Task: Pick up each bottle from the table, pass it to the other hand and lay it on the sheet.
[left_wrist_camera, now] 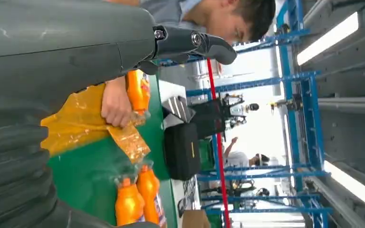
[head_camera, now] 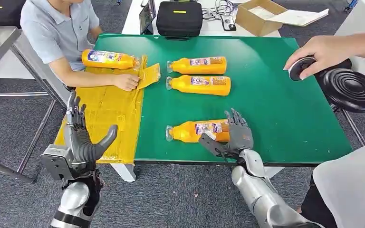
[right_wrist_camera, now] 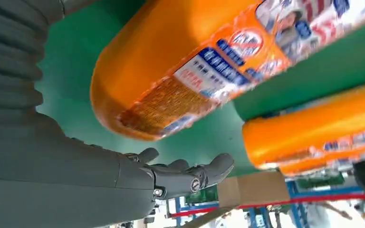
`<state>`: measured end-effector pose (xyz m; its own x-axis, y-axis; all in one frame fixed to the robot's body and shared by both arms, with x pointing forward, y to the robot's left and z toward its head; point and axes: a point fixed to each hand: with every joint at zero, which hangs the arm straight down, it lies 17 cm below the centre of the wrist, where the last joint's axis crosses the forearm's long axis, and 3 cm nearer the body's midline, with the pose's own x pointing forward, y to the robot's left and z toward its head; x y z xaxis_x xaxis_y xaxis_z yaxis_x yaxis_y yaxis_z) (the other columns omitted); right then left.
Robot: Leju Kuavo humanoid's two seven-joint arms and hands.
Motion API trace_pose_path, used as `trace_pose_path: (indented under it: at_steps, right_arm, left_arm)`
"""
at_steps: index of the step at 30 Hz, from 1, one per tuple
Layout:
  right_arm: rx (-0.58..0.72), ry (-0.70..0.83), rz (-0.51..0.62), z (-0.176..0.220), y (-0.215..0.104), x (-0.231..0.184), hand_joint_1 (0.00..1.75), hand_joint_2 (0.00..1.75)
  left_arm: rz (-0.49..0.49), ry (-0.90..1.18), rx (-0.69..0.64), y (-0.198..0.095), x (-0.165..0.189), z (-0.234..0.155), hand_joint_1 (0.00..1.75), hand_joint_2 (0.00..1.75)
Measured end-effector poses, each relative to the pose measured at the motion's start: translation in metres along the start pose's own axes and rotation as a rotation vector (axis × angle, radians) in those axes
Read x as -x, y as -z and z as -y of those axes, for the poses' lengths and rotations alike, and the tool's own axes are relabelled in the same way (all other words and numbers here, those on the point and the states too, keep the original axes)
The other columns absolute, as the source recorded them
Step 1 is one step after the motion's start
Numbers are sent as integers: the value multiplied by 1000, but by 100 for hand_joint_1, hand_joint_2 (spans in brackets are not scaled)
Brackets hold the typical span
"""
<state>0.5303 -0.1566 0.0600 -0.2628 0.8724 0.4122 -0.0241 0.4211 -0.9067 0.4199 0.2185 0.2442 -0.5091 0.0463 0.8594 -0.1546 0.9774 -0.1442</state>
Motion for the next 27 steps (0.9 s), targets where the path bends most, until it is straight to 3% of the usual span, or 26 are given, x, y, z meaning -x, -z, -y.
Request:
trace_pose_path:
  at_steps: [13,15,23,27]
  right_arm:
    - [-217,-117,-82,-30,1,19,2,175]
    - [-239,-141,-80,-31,2,21,171,175]
    - [-318,-199,-79,-37,-1,31,175,175]
    - [-297,-145,-27,-34,0,25,175,175]
  left_arm:
    - [-93,-78,75,-4,18,24,0,175]
    - [-98,-81,83,-5,19,27,0,175]
    - [-123,-109,119,-5,24,39,0,175]
    - [-131,-122,126,-5,27,44,0,175]
